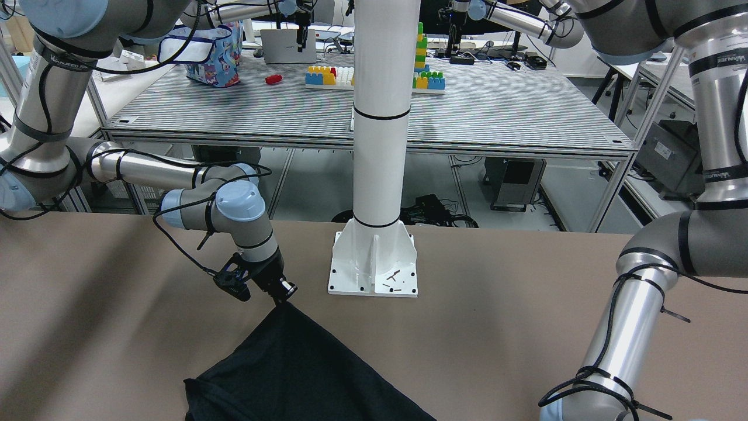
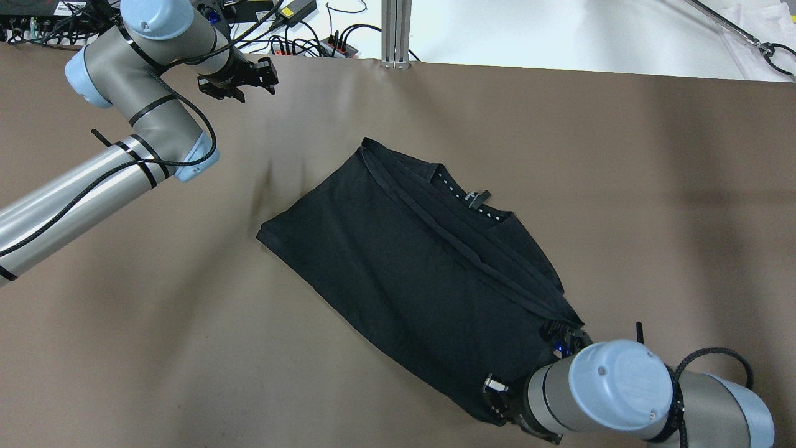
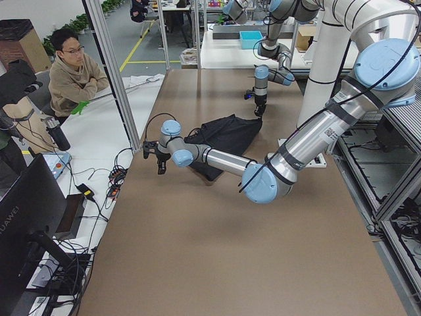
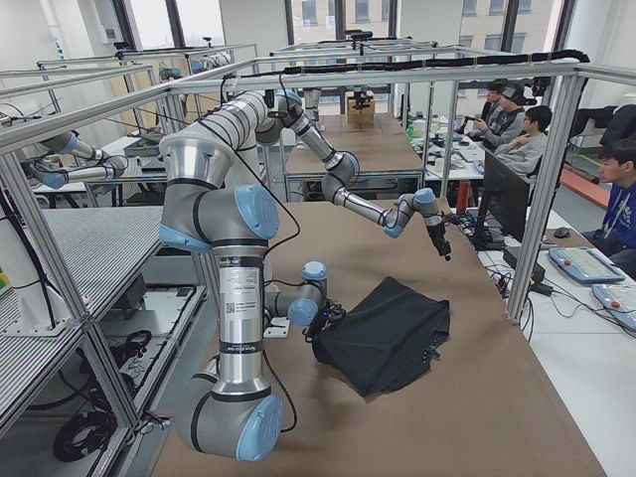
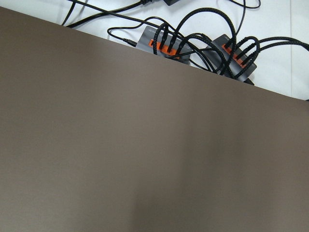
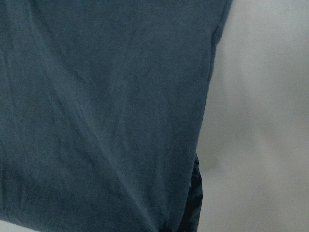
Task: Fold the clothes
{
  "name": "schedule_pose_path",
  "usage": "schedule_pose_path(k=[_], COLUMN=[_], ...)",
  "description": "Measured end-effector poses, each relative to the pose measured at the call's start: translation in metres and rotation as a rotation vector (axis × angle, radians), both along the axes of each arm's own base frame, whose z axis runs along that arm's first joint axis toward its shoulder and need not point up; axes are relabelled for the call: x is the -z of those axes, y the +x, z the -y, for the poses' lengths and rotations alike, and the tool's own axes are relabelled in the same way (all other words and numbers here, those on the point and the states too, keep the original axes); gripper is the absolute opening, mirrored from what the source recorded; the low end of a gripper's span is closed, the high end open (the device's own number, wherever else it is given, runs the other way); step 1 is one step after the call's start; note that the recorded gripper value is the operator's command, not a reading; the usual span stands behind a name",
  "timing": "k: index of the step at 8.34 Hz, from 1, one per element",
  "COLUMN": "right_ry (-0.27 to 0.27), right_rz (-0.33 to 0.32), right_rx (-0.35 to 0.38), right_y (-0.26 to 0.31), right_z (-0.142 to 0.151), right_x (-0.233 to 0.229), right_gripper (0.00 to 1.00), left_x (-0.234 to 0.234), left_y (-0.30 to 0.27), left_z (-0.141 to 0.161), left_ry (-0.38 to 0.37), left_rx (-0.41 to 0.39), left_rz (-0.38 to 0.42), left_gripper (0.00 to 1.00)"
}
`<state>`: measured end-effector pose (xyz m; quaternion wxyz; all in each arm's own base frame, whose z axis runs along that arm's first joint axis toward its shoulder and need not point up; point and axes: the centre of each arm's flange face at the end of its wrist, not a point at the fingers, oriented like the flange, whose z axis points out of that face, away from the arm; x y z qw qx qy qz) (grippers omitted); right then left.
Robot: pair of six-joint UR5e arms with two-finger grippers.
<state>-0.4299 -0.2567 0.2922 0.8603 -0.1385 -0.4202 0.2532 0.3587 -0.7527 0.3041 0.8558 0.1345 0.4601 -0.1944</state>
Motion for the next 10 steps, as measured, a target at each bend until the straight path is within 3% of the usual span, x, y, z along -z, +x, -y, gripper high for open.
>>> schedule_pose_path(k=[1, 3, 4, 6, 8, 10], right_ry=[-0.025, -0.051, -0.042, 0.028, 0.085, 0.105], right_rz=[0.003, -0.026, -0.053, -0.106, -0.135, -0.126], right_rx=[0.059, 0.121, 0.11, 0.021, -0.046, -0.091], right_y=[-0.005, -0.018, -0.026, -0.035, -0.038, -0.032], right_z=[-0.023, -0.048, -0.049, -0.036, -0.022, -0.002], right_x=[0.006, -0.003, -0.013, -0.028, -0.035, -0.029], right_gripper=[0.92, 0.95, 0.95, 0.95, 0.95, 0.95], left_x=[0.0, 0.003, 0.008, 0.022, 0.01, -0.012], left_y=[0.0, 0.004, 0.006, 0.018, 0.036, 0.048], left_z=[-0.001, -0.004, -0.008, -0.034, -0.112, -0.192], left_ry=[0.0, 0.004, 0.008, -0.004, -0.003, -0.009], left_rx=[-0.001, -0.005, -0.005, 0.002, -0.02, -0.028], left_rz=[-0.001, -0.006, -0.016, -0.068, -0.123, -0.146], left_gripper=[0.71, 0.77, 0.78, 0.79, 0.79, 0.78])
